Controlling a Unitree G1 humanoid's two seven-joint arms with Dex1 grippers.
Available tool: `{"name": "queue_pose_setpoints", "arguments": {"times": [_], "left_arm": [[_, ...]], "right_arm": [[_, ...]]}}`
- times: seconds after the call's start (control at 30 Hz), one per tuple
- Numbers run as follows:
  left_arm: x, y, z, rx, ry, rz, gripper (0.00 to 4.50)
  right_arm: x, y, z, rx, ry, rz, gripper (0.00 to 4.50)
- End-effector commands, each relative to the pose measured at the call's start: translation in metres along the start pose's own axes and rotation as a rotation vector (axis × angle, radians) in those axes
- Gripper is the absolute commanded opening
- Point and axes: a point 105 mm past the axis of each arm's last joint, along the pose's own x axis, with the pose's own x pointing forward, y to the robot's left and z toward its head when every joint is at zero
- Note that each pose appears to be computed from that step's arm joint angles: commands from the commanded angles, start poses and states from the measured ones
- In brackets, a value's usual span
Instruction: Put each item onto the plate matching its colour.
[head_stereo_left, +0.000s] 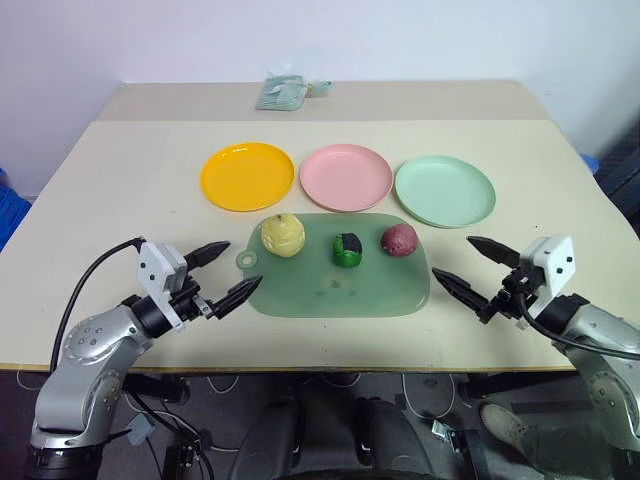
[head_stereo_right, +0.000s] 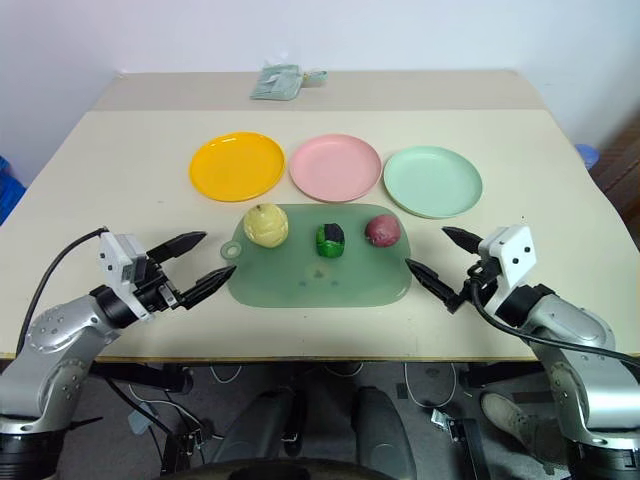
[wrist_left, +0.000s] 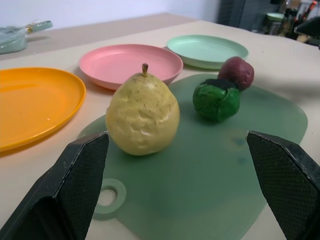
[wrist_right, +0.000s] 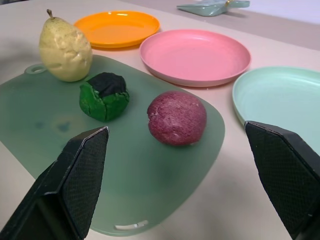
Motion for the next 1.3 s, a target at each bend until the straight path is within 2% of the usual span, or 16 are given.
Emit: {"name": "queue_pose_setpoints", "arguments": {"times": [0.03, 0.17, 0.33, 0.47, 0.67, 1.0, 1.3], "left_arm": [[0.004, -0.001, 0.01, 0.033, -0.025, 0.009, 4.5], [0.009, 0.0, 0.013, 0.039, -0.032, 0.029, 4.5], [0.023, 0.005, 0.022, 0.032, -0.051, 0.071, 4.5], [0.038, 0.013, 0.022, -0.003, -0.025, 0.133, 4.5], [0.056, 0.02, 0.025, -0.034, -0.009, 0.177, 4.5], [0.091, 0.012, 0.028, -0.058, 0.011, 0.14, 4.5], [0.097, 0.02, 0.012, -0.045, 0.106, 0.152, 4.5]], "right_arm": [[0.005, 0.007, 0.02, -0.039, -0.066, 0.033, 4.44], [0.009, 0.01, 0.027, -0.035, -0.09, 0.059, 4.44], [0.015, 0.031, 0.041, -0.051, -0.151, 0.2, 4.44], [0.018, 0.043, 0.04, -0.066, -0.134, 0.323, 4.44], [0.026, 0.051, 0.039, -0.091, -0.122, 0.406, 4.44], [0.033, 0.059, 0.038, -0.107, -0.124, 0.42, 4.44], [0.024, 0.057, 0.041, -0.12, -0.132, 0.381, 4.44]]}}
